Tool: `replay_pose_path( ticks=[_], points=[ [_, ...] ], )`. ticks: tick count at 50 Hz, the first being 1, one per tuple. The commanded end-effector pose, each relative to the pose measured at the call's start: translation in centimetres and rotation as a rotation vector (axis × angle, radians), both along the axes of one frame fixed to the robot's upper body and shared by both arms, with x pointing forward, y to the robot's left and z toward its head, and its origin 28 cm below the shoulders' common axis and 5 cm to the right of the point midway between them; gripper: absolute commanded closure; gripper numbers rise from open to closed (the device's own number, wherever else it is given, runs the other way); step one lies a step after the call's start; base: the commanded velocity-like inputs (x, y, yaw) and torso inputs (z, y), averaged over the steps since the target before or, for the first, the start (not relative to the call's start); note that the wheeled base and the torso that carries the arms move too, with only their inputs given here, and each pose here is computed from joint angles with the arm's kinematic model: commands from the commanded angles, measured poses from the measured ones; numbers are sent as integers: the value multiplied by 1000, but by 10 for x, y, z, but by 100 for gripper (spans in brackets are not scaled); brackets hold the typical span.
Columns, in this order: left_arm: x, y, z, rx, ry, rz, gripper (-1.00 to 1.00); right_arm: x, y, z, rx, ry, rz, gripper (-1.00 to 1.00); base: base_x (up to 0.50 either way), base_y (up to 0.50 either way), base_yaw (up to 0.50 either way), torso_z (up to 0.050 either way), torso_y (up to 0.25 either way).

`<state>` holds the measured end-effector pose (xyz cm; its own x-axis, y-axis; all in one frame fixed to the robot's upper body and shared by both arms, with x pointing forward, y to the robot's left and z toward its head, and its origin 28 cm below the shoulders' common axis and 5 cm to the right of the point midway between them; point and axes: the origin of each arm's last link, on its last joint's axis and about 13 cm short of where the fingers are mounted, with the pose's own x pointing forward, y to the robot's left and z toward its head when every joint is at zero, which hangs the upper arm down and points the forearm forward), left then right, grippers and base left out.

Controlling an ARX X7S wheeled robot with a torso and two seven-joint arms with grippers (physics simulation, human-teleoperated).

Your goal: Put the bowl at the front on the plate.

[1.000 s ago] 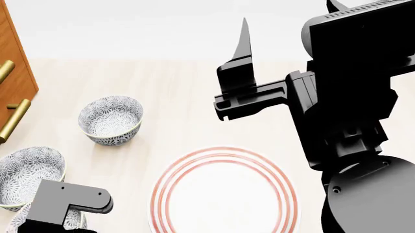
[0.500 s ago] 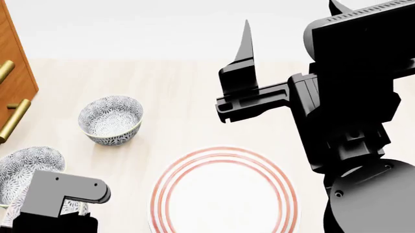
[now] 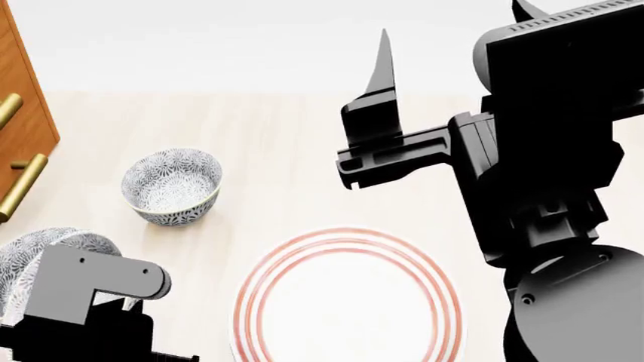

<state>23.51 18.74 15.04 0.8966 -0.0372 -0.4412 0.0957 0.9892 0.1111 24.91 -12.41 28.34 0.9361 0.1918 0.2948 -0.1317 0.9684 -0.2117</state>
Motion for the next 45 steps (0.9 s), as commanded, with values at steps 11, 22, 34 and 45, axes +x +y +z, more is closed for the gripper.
replay_pose_path(
  ticks=[11, 22, 34, 45],
  points=[
    [1, -3, 20, -21, -133, -36, 100, 0, 0, -1, 2, -8, 2, -100, 0, 0, 0, 0, 0],
    [6, -2, 38, -35, -227, -51, 100, -1, 0, 1, -3, -16, 1, -100, 0, 0, 0, 0, 1],
    [6, -2, 44, -24, -274, -76, 100, -1, 1, 3, -10, -21, 3, -100, 0, 0, 0, 0, 0],
    [9, -3, 53, -36, -320, -109, 100, -1, 2, 6, -12, -31, 6, -100, 0, 0, 0, 0, 1]
  ],
)
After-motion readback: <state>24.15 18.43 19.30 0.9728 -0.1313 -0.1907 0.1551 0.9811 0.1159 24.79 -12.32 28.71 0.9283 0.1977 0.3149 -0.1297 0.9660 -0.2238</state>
